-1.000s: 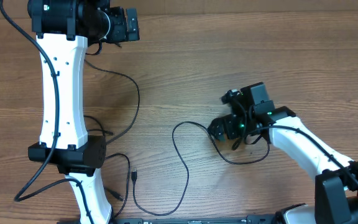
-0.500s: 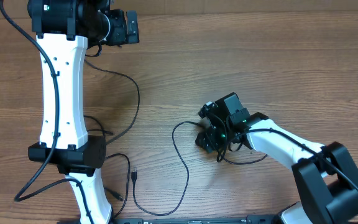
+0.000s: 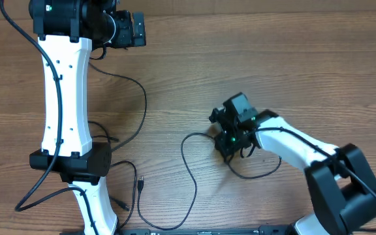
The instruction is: Untangle cables
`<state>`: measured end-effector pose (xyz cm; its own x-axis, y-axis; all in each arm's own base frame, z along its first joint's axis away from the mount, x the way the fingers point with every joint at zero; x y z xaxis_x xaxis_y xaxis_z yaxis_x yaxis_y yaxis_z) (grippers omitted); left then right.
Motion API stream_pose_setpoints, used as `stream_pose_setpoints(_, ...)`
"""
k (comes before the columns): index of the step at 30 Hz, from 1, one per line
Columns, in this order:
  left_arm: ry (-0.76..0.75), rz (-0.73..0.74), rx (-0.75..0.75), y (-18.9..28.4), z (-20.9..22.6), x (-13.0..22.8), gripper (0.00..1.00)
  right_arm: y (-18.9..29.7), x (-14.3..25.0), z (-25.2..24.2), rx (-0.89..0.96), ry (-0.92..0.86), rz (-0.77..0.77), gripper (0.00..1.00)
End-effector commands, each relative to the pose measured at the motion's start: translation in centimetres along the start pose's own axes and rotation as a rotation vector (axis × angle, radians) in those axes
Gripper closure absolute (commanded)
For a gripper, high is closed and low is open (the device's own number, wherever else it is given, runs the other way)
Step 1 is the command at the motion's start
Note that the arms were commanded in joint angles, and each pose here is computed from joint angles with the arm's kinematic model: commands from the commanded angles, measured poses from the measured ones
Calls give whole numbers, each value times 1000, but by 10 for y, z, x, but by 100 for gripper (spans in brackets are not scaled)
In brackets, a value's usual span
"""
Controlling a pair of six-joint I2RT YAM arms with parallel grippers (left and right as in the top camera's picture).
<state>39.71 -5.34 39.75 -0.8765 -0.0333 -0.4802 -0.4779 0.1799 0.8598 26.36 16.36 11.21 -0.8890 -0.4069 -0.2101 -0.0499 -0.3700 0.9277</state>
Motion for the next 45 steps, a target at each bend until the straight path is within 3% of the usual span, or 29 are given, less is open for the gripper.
stream_pose_setpoints(1, -27, -35, -2, 13, -1, 1, 0, 94, -55, 26, 90, 80, -320, 96)
stream_pose_setpoints(5, -27, -31, -3, 13, -1, 1, 0, 186, -81, 39, 216, 78, -564, 96)
stream_pose_setpoints(10, -25, -15, 0, 14, -1, 4, 0, 276, -93, 8, 330, -38, -763, 96)
stream_pose_setpoints(21, -72, -36, 26, 47, -22, 21, 9, 399, -45, -173, 656, -377, -1147, 96)
stream_pose_setpoints(27, -174, -166, -2, 93, -55, 39, 7, 401, -46, -234, 674, -388, -1224, 97)
stream_pose_setpoints(28, -188, -190, -17, 101, -60, 44, 0, 395, -51, -246, 671, -396, -1214, 97)
stream_pose_setpoints(33, -121, -302, -144, 140, -73, 68, 0, 359, -76, -302, 634, -455, -1117, 97)
stream_pose_setpoints(39, -120, -354, -57, 167, -87, 88, 0, 337, -83, -365, 625, -538, -1037, 97)
stream_pose_setpoints(45, -166, -358, -12, 173, -100, 97, 0, 349, -63, -408, 685, -583, -1072, 96)
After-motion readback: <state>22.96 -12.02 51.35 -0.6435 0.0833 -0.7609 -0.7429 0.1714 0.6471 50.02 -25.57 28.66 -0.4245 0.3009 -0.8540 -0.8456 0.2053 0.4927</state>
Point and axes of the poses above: each gripper's point midway between its finger pads, its own y axis back along the fingers, its own z axis along the line the jaws close on, x = y × z, the point moved 10 cm from there along y, back along the fingers, and after that the axes turned 4 degrees about -y, right-handed, at the moved point
